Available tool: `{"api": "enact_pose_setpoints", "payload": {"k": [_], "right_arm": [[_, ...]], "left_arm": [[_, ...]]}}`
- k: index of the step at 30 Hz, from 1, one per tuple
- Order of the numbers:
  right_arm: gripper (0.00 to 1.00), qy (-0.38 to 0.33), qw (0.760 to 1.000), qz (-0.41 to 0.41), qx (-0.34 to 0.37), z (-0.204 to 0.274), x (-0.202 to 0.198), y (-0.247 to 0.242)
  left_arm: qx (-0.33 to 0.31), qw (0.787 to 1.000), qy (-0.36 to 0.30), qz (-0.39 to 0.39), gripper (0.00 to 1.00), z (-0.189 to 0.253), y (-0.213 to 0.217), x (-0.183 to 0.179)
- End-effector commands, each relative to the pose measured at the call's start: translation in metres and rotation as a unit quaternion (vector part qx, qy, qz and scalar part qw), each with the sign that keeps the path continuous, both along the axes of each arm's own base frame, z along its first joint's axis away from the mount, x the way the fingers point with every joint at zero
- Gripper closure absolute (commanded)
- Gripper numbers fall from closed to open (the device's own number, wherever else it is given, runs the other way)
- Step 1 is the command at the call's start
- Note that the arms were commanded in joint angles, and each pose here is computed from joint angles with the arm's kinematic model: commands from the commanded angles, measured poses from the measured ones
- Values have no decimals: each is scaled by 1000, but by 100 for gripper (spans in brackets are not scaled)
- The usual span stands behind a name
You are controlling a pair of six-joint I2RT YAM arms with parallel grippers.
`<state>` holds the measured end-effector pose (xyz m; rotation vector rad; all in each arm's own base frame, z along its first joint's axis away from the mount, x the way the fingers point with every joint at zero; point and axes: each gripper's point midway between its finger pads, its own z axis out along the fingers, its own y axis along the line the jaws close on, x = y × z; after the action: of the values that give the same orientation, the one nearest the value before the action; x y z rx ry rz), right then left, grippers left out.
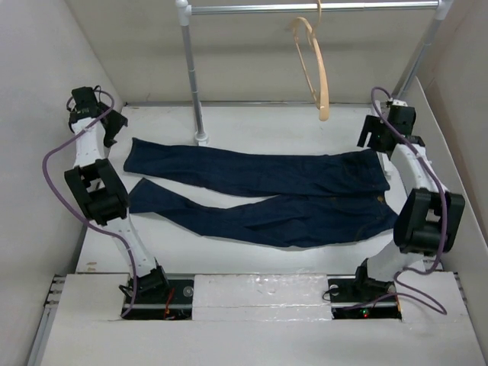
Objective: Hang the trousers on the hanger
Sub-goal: Flatten out the trousers at the center of the board.
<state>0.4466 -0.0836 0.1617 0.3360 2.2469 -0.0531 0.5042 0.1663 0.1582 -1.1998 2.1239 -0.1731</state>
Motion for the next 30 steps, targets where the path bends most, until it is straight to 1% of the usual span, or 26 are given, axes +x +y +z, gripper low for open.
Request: {"api": "enact_pose_setpoints", "payload": {"k": [1, 2, 3, 4, 5, 6, 7, 8, 9, 10, 11, 12, 13, 14, 15, 16, 17, 18, 19, 20, 21, 23, 26, 27, 28, 30], "right_arm": [[16, -90, 995, 27, -19, 58, -15, 34], [16, -115, 993, 34, -20, 69, -17, 42], [19, -142, 989, 42, -24, 91, -28, 50], [44, -144, 987, 66, -23, 91, -35, 66], [57, -140, 987, 77, -22, 91, -45, 73], [78, -155, 983, 91, -23, 104, -57, 81], [100, -149, 980, 135, -2, 98, -66, 101], [100, -140, 975, 171, 5, 93, -79, 121], [100, -138, 971, 196, 6, 92, -88, 134], [100, -150, 962, 227, 12, 99, -104, 149], [100, -133, 954, 269, 22, 80, -121, 174], [100, -128, 949, 287, 27, 74, -131, 184], [100, -132, 943, 303, 30, 76, -145, 191], [100, -113, 940, 319, 35, 61, -157, 198], [98, -114, 931, 345, 37, 59, -168, 212], [92, -105, 930, 350, 36, 54, -176, 214], [88, -108, 928, 356, 36, 57, -183, 215], [80, -106, 919, 380, 24, 55, -190, 221], [69, -102, 913, 395, 24, 53, -196, 224], [66, -92, 910, 404, 24, 51, -205, 225], [62, -89, 902, 422, 28, 50, -215, 231], [60, -84, 896, 435, 32, 45, -223, 236], [59, -89, 887, 451, 43, 43, -235, 243], [59, -91, 886, 452, 44, 43, -237, 242], [59, -92, 883, 457, 47, 42, -238, 244], [59, -91, 876, 471, 41, 42, -240, 246]], "left_arm": [[17, 997, -61, -34, 32, 53, -29, -9], [19, 997, -68, -37, 30, 54, -30, -9], [19, 996, -73, -39, 30, 59, -31, -9], [20, 996, -73, -38, 30, 63, -31, -11], [21, 997, -65, -36, 30, 64, -32, -17], [23, 997, -58, -40, 33, 63, -38, -22], [30, 996, -67, -43, 41, 77, -45, -33], [25, 998, -38, -34, 50, 54, -49, -53], [23, 999, -33, -36, 67, 46, -53, -66], [34, 997, -55, -36, 76, 64, -59, -86], [33, 999, -15, -27, 81, 29, -62, -114], [38, 999, 0, -27, 81, 17, -67, -130], [45, 999, -9, -27, 79, 23, -72, -148], [46, 998, 45, -22, 77, -11, -77, -177], [45, 997, 63, -23, 70, -22, -84, -191], [49, 997, 64, -9, 66, -20, -85, -207], [23, 996, 90, 6, 60, -44, -94, -230], [7, 996, 87, 34, 45, -50, -87, -244], [-4, 997, 59, 57, 44, -42, -85, -253], [-37, 994, 68, 72, 44, -55, -90, -268], [-62, 989, 73, 112, 44, -62, -85, -278], [-72, 986, 81, 125, 44, -66, -85, -283], [-127, 973, 72, 178, 47, -78, -86, -286], [-136, 969, 69, 196, 47, -82, -84, -287], [-150, 959, 61, 234, 47, -86, -75, -288], [-162, 955, 28, 246, 47, -94, -71, -279]]}}
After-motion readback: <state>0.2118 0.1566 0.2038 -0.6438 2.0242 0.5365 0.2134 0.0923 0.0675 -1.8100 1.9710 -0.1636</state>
